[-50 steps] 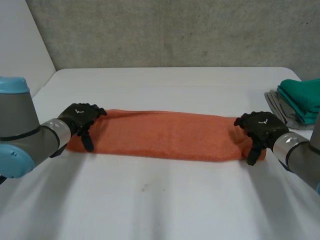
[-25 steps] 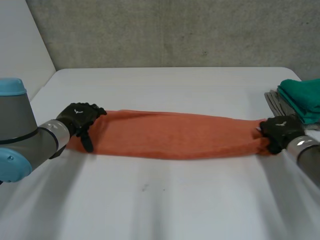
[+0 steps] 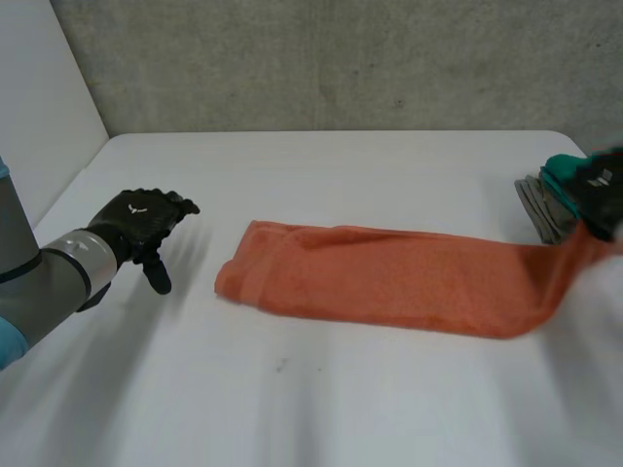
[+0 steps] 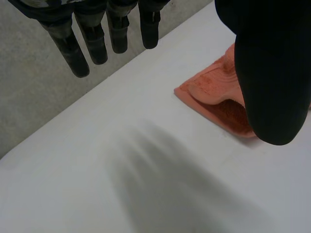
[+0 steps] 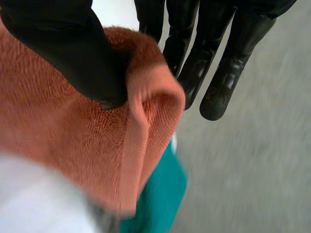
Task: Fold the laundry.
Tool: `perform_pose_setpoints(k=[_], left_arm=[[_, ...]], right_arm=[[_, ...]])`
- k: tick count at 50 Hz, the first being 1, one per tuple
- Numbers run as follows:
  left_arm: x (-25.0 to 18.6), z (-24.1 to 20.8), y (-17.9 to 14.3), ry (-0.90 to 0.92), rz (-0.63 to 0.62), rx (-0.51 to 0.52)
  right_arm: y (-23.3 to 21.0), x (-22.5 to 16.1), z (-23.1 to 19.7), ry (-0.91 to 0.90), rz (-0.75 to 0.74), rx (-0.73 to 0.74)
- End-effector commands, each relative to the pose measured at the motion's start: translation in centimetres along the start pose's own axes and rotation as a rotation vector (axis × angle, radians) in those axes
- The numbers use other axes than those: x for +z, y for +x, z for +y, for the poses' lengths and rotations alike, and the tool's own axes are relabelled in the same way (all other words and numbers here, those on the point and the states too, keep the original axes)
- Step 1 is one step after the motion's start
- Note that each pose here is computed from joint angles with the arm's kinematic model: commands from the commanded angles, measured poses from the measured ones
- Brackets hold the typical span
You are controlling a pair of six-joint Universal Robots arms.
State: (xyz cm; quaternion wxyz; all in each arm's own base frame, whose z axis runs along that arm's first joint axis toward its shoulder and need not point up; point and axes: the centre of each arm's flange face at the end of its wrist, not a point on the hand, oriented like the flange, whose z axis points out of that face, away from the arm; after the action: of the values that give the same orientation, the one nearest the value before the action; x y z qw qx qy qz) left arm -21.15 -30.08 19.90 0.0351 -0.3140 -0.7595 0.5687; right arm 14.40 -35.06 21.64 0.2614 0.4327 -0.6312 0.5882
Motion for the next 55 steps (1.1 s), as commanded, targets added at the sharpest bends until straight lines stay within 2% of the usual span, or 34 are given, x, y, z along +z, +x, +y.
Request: perform_pose_setpoints(k=[1, 3, 8, 15, 19, 24, 29, 30, 34, 36, 41, 46, 55], left_arm=[[-0.4, -0.9, -0.2, 0.029, -0.010, 0.005], [-0.5, -1.1, -0.3, 0.035, -0.016, 0.002], [-0.9, -1.0, -0.7, 0.031, -0.030, -0.004], [-1.3, 0.6, -0.9, -0.020, -0.033, -0.028], [-1.3, 1.2, -0.7, -0.036, -0.029, -0.032], [-1.0, 0.8, -0.5, -0.013, -0.026, -0.021], [-0.8, -0.8, 0.1, 0.050, -0.018, 0.003], [-0.8, -1.2, 0.5, 0.064, -0.007, 0.011], [-1.3, -3.0, 3.7, 0.134, 0.070, 0.051], [-1.5, -3.4, 4.8, 0.152, 0.098, 0.061], [-1.5, -3.4, 8.8, 0.183, 0.200, 0.078], [0.6, -1.8, 12.1, 0.178, 0.256, 0.109], [5.4, -0.3, 11.9, 0.137, 0.167, 0.112]], right_arm=[[-4.9, -3.2, -13.2, 0.398, -0.110, -0.012], [-8.3, -4.4, -17.1, 0.520, -0.185, -0.027], [-14.6, -6.6, -22.8, 0.704, -0.311, -0.053], [-23.1, -7.6, -24.0, 0.765, -0.537, -0.089], [-24.8, -7.5, -23.5, 0.732, -0.577, -0.097], [-23.1, -6.4, -23.3, 0.591, -0.470, -0.054], [-19.0, -6.5, -23.2, 0.498, -0.428, 0.146], [-17.1, -6.0, -22.0, 0.450, -0.424, 0.220], [-12.7, -6.0, -19.5, 0.369, -0.397, 0.352], [-12.0, -6.4, -18.4, 0.334, -0.402, 0.383], [-13.3, -7.1, -14.6, 0.220, -0.470, 0.403], [-15.1, -7.6, -11.9, 0.152, -0.512, 0.401], [-16.3, -7.7, -10.8, 0.156, -0.500, 0.401]])
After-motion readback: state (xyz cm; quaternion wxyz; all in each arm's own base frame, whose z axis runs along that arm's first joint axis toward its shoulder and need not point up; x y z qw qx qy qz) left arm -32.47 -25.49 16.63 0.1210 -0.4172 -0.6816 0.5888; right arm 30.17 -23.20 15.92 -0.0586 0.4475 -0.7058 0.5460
